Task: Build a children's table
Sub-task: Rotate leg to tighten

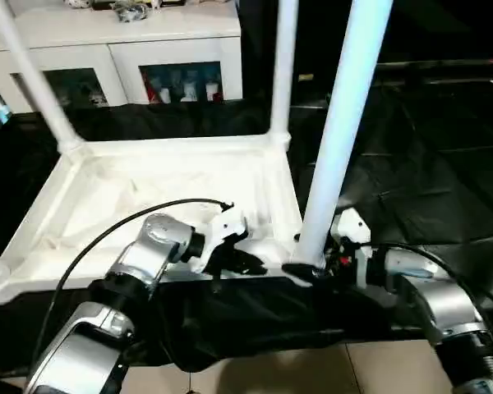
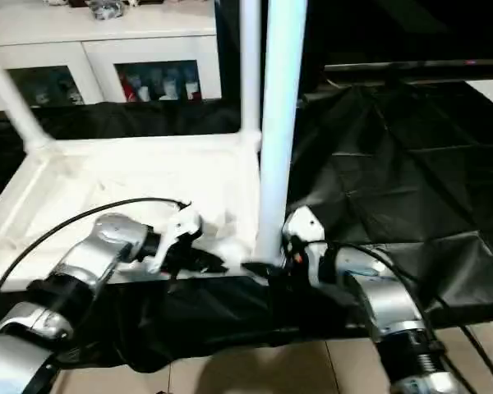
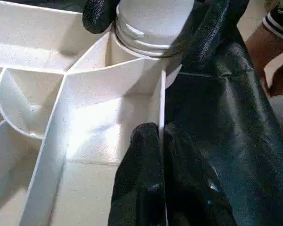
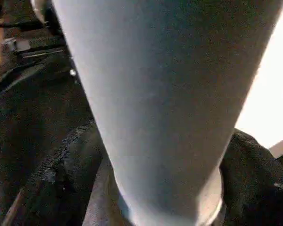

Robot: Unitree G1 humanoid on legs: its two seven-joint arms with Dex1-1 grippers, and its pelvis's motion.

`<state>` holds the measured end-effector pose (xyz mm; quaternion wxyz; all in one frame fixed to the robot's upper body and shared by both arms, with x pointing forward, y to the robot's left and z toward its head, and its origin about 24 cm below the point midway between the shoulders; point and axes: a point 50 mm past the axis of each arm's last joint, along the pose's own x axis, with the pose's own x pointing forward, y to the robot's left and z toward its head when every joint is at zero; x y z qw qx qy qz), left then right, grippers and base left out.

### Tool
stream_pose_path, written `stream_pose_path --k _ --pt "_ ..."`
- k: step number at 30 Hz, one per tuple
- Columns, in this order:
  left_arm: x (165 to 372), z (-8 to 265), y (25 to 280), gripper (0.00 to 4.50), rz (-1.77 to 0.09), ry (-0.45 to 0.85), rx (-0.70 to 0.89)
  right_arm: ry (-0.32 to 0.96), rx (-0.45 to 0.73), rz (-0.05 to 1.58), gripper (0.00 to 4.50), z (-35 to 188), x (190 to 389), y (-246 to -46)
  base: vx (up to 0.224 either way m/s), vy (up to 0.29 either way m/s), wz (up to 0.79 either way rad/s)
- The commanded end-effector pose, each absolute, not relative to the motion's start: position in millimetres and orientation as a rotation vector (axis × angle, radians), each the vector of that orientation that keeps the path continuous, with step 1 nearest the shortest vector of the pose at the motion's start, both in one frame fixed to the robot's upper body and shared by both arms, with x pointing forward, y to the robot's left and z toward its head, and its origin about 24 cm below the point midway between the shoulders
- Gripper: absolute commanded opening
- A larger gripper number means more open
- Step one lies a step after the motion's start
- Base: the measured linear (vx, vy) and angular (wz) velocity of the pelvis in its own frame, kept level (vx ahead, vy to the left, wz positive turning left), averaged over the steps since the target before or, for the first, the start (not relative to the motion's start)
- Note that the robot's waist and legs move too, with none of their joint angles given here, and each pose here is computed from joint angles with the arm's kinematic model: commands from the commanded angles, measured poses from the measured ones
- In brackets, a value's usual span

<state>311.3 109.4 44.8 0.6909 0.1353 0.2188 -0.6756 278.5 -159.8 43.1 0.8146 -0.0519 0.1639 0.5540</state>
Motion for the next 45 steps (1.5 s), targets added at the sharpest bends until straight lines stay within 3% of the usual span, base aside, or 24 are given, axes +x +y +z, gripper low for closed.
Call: stream_pose_path --k 1,12,21,24,28,30,34,38,41,42,45 --pt "310 51 107 0.00 -1.539 0.452 0.289 0.346 -0.100 1.247 3.42 46 276.3 -155.8 0.000 0.000 0.00" --pt "308 48 101 0.00 -1.506 0.433 0.264 0.353 -0.065 1.201 2.65 37 274.8 -150.8 0.000 0.000 0.00" --pt "334 49 76 0.00 -1.192 0.373 0.208 0.385 -0.020 0.731 2.63 8 296.5 -138.2 0.000 0.000 0.00" --pt "340 53 54 0.00 -1.122 0.342 0.170 0.394 0.007 0.615 2.63 3 303.8 -120.8 0.000 0.000 0.00" --pt "337 55 33 0.00 -1.138 0.323 0.140 0.359 0.030 0.667 2.63 7 306.5 -96.2 0.000 0.000 0.00" --pt "336 55 29 0.00 -1.151 0.322 0.136 0.342 0.064 0.694 3.19 10 307.8 -89.1 0.000 0.000 0.00" --pt "333 53 28 0.00 -1.196 0.322 0.142 0.310 0.102 0.790 3.63 19 306.3 -82.6 0.000 0.000 0.00" --pt "329 53 42 0.00 -1.295 0.315 0.187 0.283 -0.021 0.955 3.72 23 297.7 -96.6 0.000 0.000 0.00" --pt "325 51 53 0.00 -1.362 0.330 0.207 0.290 -0.024 1.021 3.72 26 294.3 -108.3 0.000 0.000 0.00" --pt "318 49 68 0.00 -1.450 0.364 0.232 0.294 -0.025 1.109 3.72 34 289.7 -124.9 0.000 0.000 0.00" --pt "316 48 73 0.00 -1.476 0.379 0.240 0.293 -0.027 1.139 3.72 37 288.0 -130.0 0.000 0.000 0.00"
